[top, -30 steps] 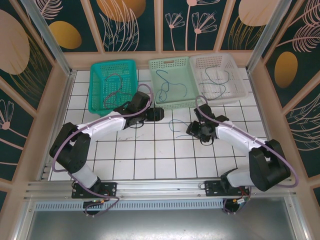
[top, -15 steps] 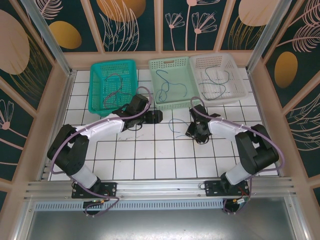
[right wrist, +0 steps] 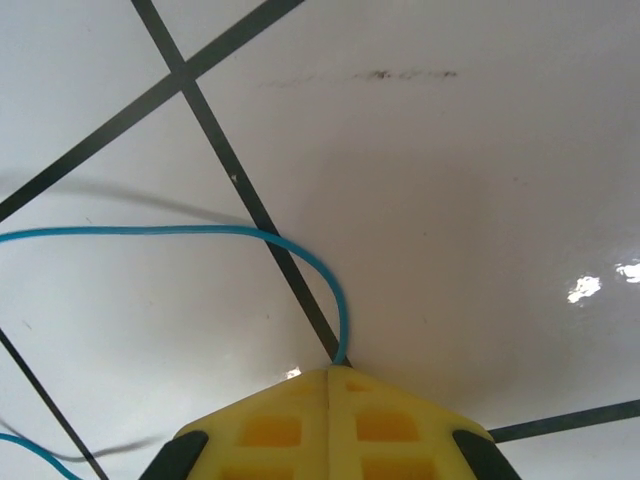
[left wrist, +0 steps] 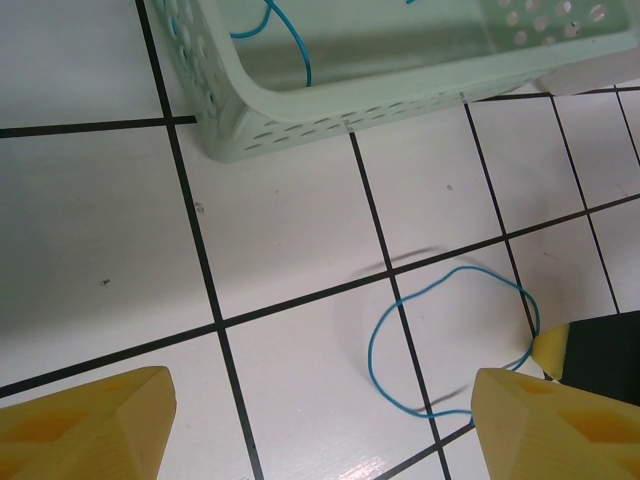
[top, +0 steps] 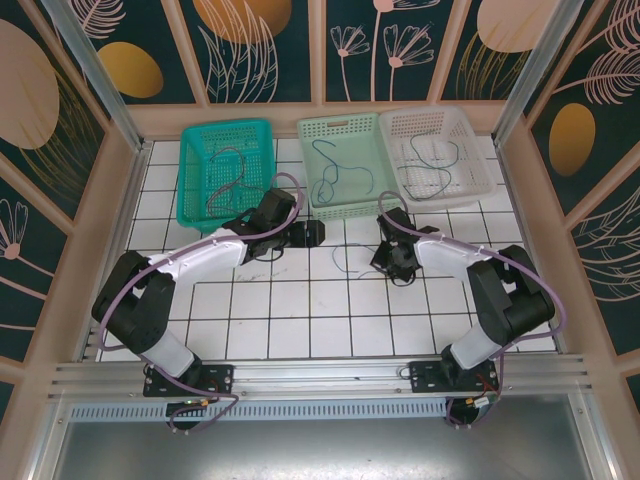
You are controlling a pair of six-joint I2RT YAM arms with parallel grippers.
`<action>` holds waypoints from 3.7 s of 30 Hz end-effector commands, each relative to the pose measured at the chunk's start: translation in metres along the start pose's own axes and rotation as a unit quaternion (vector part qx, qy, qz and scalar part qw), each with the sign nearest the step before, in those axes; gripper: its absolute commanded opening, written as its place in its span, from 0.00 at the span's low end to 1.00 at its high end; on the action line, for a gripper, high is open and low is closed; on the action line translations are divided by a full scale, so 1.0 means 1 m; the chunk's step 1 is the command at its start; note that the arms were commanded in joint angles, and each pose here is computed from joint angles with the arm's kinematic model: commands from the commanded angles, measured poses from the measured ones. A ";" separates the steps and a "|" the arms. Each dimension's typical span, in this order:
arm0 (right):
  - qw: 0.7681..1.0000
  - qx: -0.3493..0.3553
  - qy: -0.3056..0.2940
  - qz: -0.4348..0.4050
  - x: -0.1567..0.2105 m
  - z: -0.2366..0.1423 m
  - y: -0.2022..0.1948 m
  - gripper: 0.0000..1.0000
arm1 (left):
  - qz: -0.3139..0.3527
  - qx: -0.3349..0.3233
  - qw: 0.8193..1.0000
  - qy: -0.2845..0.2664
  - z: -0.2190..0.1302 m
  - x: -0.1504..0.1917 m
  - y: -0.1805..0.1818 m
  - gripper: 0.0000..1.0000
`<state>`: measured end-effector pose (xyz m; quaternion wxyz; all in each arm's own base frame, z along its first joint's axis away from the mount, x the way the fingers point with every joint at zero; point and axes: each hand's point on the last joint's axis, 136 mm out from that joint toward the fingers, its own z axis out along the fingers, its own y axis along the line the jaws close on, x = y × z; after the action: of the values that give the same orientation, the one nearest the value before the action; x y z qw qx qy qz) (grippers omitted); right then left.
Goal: Untangle the cables
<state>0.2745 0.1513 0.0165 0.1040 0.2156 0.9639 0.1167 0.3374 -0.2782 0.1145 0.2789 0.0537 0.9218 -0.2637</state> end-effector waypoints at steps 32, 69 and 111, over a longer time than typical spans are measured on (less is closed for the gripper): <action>0.999 -0.003 -0.041 -0.003 -0.017 -0.015 0.009 0.41 | 0.009 0.017 0.987 0.157 0.066 0.068 -0.021 0.68; 0.960 -0.119 -0.242 -0.070 -0.068 -0.159 0.067 0.00 | 0.028 0.121 0.991 0.052 0.018 0.001 -0.084 0.69; 0.892 -0.383 -0.222 0.093 -0.244 -0.101 0.175 0.15 | -0.019 0.049 0.996 -0.078 -0.029 -0.022 -0.046 0.98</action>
<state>0.5201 0.1714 0.1790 0.3720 0.2814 0.7833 0.4109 0.3291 -0.3070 0.1595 0.3257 0.0365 0.8889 -0.3201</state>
